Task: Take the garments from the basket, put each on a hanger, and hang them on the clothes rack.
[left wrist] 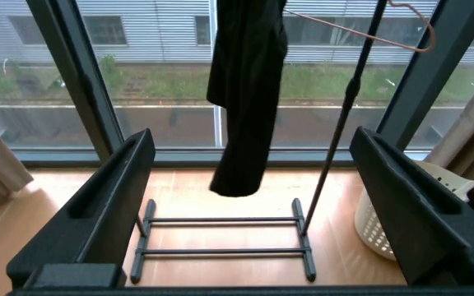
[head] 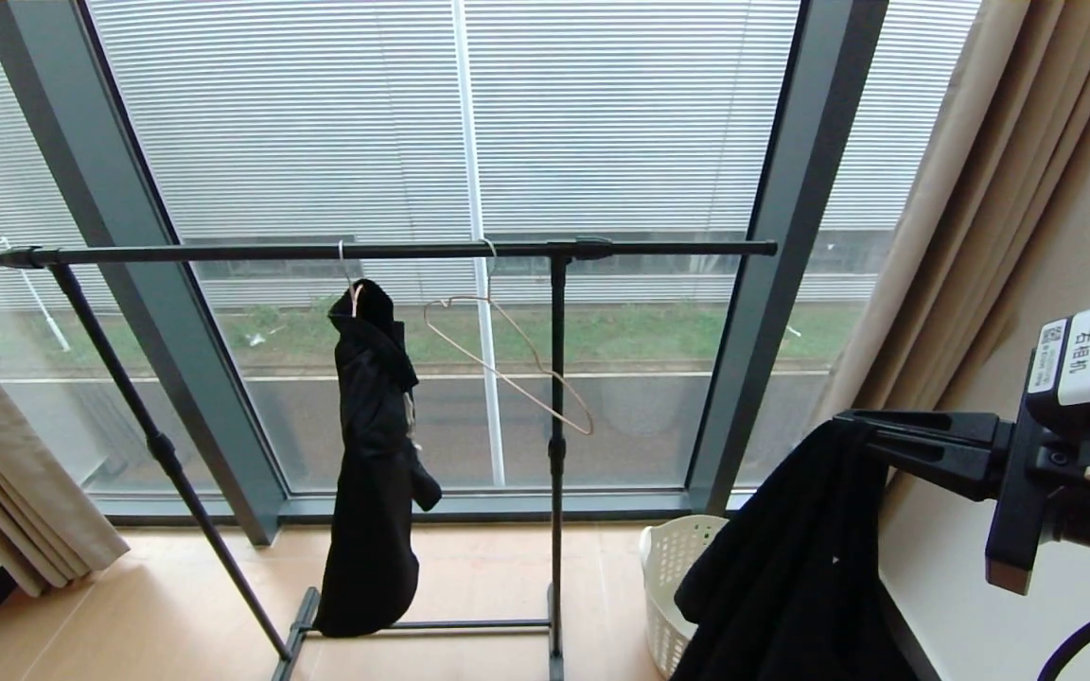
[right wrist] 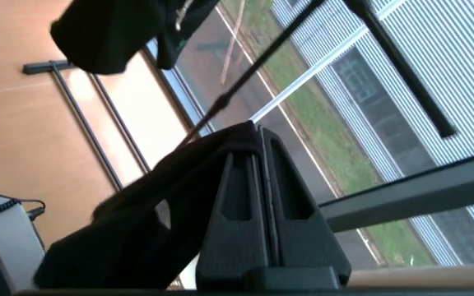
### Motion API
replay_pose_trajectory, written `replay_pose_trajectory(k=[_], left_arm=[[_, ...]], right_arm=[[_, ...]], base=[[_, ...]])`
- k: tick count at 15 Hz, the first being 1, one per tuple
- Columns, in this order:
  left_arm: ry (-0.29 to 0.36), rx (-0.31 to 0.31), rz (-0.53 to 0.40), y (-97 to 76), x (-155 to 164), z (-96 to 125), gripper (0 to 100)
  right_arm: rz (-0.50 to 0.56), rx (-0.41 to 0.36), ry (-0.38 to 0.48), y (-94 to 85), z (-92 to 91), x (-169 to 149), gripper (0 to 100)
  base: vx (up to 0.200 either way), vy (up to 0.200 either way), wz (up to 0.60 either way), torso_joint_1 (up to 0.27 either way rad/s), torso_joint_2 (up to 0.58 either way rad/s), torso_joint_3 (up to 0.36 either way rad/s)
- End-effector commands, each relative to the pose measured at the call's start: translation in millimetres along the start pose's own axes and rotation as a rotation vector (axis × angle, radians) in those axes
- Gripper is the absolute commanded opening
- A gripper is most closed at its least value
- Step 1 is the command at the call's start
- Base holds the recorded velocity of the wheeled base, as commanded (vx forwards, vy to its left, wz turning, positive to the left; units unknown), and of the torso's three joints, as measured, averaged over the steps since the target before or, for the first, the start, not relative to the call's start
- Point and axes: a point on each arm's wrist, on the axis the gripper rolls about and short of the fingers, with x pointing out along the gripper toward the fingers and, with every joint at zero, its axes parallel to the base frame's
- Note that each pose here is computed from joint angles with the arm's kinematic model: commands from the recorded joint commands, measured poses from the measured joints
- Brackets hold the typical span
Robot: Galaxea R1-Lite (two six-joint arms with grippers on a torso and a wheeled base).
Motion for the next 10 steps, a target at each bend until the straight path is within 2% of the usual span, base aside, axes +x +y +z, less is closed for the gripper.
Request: replay_pose_trajectory(k=[1,10], left_arm=[[0.0,-0.001,0.001,0.0,0.0,0.2,100],[0.001,0.001,0.001,0.0,0.0,0.0,100]], right_arm=[[0.001,-0.001,0.0,0.0,0.1,0.5,0],[0.001,-0.001,0.0,0.3,-0.1,0.2,0]], base=[[0.0,0.2,0.0,-0.002,0.0,0.007],[0.0,0.2,0.0,0.004,0.0,0.002]])
